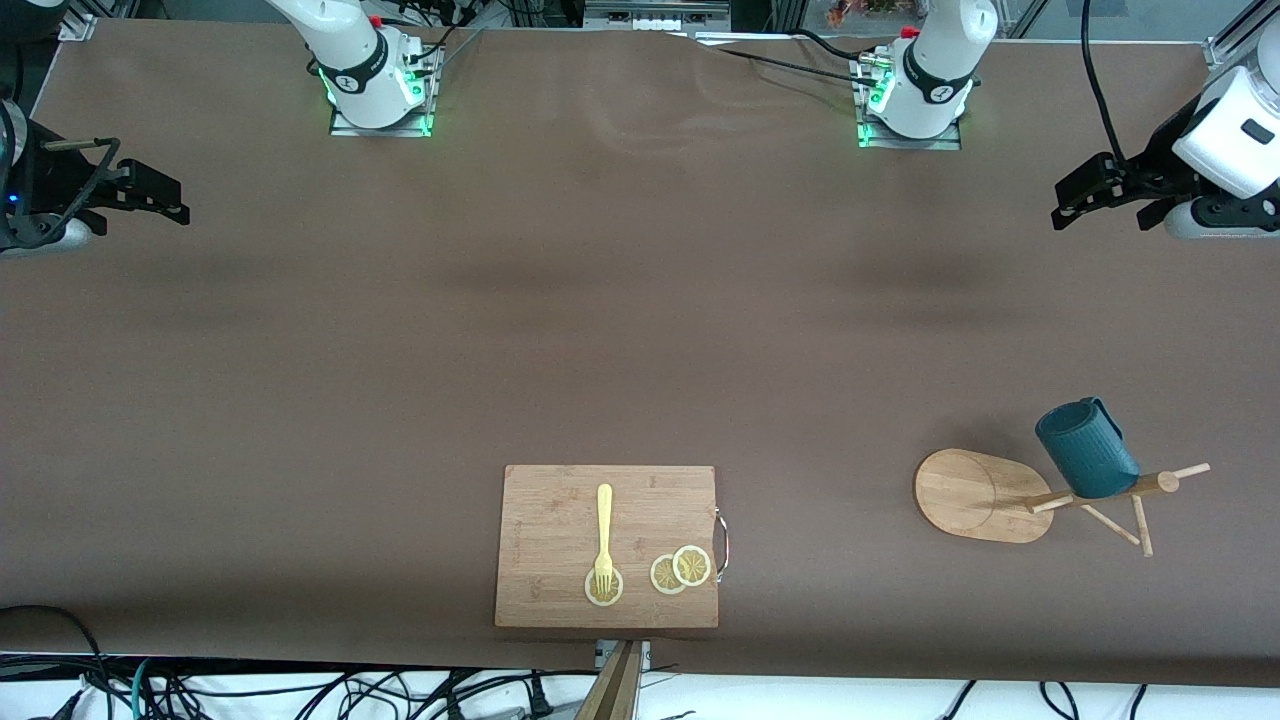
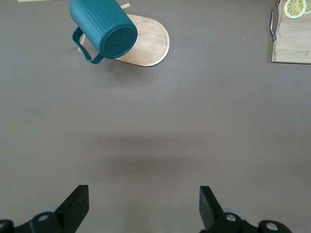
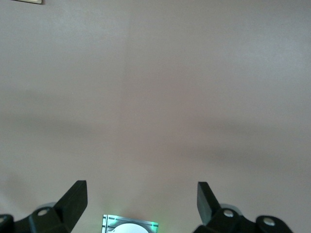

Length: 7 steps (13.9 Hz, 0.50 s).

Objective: Pass cup and hang on rack

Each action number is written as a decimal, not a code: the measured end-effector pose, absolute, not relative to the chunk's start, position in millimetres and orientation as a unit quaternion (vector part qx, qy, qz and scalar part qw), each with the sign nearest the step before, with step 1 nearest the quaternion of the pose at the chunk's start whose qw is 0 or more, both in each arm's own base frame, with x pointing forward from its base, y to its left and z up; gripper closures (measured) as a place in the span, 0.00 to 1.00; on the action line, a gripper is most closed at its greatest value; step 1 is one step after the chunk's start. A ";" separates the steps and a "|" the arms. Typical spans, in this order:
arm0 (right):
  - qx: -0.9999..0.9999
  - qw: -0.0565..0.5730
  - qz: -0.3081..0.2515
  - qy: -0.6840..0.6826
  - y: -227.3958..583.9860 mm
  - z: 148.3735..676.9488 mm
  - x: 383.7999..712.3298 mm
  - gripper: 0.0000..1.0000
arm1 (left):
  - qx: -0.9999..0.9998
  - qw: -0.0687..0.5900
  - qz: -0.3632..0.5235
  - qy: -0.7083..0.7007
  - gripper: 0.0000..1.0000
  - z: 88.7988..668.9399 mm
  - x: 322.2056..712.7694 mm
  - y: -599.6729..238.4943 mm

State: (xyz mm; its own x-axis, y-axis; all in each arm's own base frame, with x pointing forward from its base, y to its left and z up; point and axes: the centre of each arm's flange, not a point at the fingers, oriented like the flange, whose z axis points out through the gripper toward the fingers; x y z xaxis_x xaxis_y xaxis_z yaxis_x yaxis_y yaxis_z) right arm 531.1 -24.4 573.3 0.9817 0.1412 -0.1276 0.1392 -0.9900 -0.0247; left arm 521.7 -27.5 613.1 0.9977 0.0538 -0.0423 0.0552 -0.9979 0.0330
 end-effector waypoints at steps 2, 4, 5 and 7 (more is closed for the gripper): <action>-0.995 0.008 0.065 -0.070 -24.4 573.3 531.1 0.00 | 0.999 0.017 -0.017 0.027 0.00 615.6 522.3 -28.3; -0.995 0.008 0.065 -0.070 -24.3 573.3 531.1 0.00 | 1.000 0.018 -0.007 0.025 0.00 622.9 525.3 -30.3; -0.995 0.008 0.065 -0.070 -24.4 573.3 531.1 0.00 | 1.000 0.018 -0.002 0.025 0.00 626.8 527.5 -30.3; -0.995 0.008 0.065 -0.070 -24.4 573.3 531.1 0.00 | 1.000 0.019 0.003 0.025 0.00 630.9 531.8 -30.4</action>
State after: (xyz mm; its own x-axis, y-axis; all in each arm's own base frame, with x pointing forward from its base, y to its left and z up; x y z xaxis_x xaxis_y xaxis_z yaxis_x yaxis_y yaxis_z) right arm 531.1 -24.4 573.3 0.9817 0.1412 -0.1277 0.1392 -0.9900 -0.0247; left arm 531.8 -30.4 630.9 0.9987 0.0498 0.0046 0.0496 -0.9980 0.0379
